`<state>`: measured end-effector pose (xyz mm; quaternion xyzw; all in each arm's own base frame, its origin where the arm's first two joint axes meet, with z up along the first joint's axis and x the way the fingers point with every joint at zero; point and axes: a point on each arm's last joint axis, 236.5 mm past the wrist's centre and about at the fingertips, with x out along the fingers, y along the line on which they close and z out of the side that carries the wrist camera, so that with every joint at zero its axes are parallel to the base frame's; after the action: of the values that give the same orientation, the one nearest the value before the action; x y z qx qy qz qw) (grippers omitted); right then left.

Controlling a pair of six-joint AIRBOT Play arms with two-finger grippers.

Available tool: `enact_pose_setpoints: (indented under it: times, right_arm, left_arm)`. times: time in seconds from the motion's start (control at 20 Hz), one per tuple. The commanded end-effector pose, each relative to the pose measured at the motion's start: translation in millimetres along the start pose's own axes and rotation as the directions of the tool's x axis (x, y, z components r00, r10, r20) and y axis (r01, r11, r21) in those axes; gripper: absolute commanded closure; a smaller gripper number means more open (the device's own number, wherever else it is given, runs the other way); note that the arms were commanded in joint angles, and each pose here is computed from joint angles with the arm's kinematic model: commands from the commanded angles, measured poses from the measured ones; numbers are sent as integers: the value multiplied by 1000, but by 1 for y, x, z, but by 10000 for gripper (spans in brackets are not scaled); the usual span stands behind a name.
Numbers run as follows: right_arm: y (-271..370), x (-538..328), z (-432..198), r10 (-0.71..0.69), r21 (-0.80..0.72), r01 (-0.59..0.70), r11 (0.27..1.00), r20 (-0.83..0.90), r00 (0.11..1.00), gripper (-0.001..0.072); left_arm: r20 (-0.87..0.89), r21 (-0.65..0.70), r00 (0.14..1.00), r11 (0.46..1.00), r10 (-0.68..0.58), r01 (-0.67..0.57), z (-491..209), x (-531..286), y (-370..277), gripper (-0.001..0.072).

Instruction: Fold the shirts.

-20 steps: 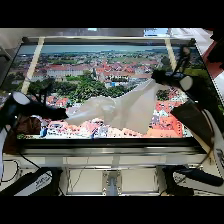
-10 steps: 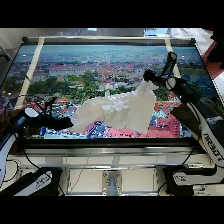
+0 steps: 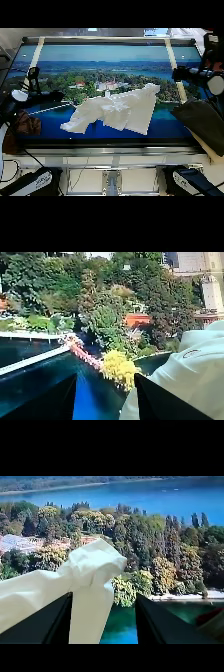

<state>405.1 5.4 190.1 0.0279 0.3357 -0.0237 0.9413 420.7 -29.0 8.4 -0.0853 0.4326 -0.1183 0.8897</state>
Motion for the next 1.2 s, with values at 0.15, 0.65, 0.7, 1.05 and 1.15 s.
enact_pose_setpoints:
  times: [0.15, 0.65, 0.7, 1.05, 1.15]
  right_arm:
    - [29, -17, -69, 133, 60, -123, 991, -216, 967, 256]
    - [49, -7, -92, 220, 134, -194, 972, -225, 949, 256]
    - [50, -8, -93, 225, 137, -197, 971, -229, 947, 256]
    - [87, -20, -200, 371, 282, -253, 926, -540, 755, 262]
    - [97, -14, -262, 404, 390, -179, 903, -630, 663, 261]
  left_arm:
    - [-378, -103, 902, 978, -207, 181, -97, 58, -17, 209]
    - [-494, -166, 792, 933, -359, 319, -118, 65, -41, 228]
    - [-504, -171, 781, 929, -368, 327, -121, 63, -43, 285]
    - [-480, -222, 767, 905, -426, 363, -115, 59, -57, 697]
    - [-473, -232, 765, 899, -438, 371, -113, 58, -59, 697]
